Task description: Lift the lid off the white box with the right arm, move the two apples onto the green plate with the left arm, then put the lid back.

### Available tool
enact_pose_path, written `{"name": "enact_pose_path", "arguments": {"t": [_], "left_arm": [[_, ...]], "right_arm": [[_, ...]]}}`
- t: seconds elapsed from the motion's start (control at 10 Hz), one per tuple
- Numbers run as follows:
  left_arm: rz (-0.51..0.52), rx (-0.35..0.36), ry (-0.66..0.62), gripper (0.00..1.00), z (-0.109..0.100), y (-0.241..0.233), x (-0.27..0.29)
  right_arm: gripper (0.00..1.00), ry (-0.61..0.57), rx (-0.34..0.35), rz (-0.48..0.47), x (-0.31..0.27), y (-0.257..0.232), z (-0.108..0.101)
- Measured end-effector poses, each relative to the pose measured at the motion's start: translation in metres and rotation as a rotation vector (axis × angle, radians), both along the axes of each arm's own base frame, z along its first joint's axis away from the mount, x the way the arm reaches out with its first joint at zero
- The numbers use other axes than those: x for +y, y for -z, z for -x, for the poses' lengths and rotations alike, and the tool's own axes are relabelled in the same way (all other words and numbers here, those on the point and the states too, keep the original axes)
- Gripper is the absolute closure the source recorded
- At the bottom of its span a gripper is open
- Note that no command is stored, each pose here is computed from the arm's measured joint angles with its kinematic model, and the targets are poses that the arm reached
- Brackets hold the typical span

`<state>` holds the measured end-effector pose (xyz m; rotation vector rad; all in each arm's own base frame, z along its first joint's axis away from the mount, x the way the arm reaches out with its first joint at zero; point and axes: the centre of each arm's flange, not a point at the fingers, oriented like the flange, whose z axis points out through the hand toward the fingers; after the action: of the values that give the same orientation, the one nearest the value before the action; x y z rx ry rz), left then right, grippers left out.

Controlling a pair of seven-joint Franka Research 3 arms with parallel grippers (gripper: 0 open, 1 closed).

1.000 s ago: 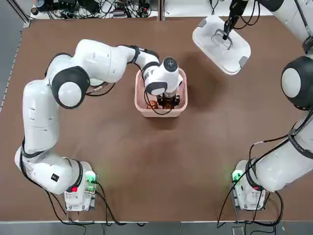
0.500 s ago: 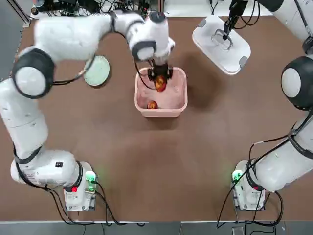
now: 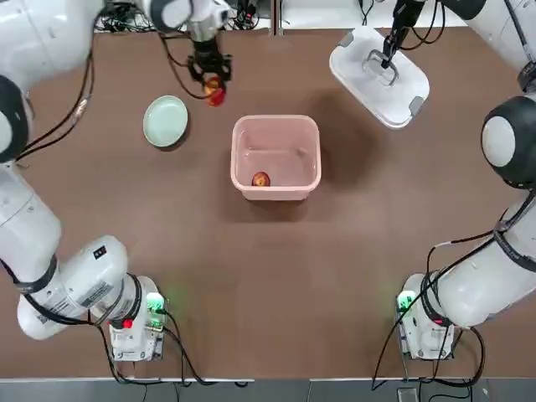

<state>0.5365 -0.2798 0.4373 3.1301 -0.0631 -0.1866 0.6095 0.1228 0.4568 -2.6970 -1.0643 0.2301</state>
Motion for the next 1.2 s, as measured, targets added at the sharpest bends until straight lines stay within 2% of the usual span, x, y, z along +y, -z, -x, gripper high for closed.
{"name": "enact_pose_path", "arguments": {"t": [0.3, 0.6, 0.8, 1.2], "left_arm": [[-0.043, -0.010, 0.094, 0.30, -0.049, 0.027, 0.145], [-0.011, -0.089, 0.142, 0.30, -0.086, 0.091, 0.248], [0.011, -0.108, 0.174, 0.30, -0.086, 0.138, 0.258], [0.015, -0.108, 0.219, 0.30, -0.083, 0.201, 0.224]], "right_arm": [[0.93, 0.000, -0.001, 0.000, 0.000, 0.000, 0.000], [0.93, -0.004, -0.001, -0.001, 0.002, 0.000, 0.000], [0.93, -0.005, 0.000, -0.001, 0.003, 0.000, 0.000], [0.93, -0.006, 0.001, -0.001, 0.003, 0.000, 0.001]]}}
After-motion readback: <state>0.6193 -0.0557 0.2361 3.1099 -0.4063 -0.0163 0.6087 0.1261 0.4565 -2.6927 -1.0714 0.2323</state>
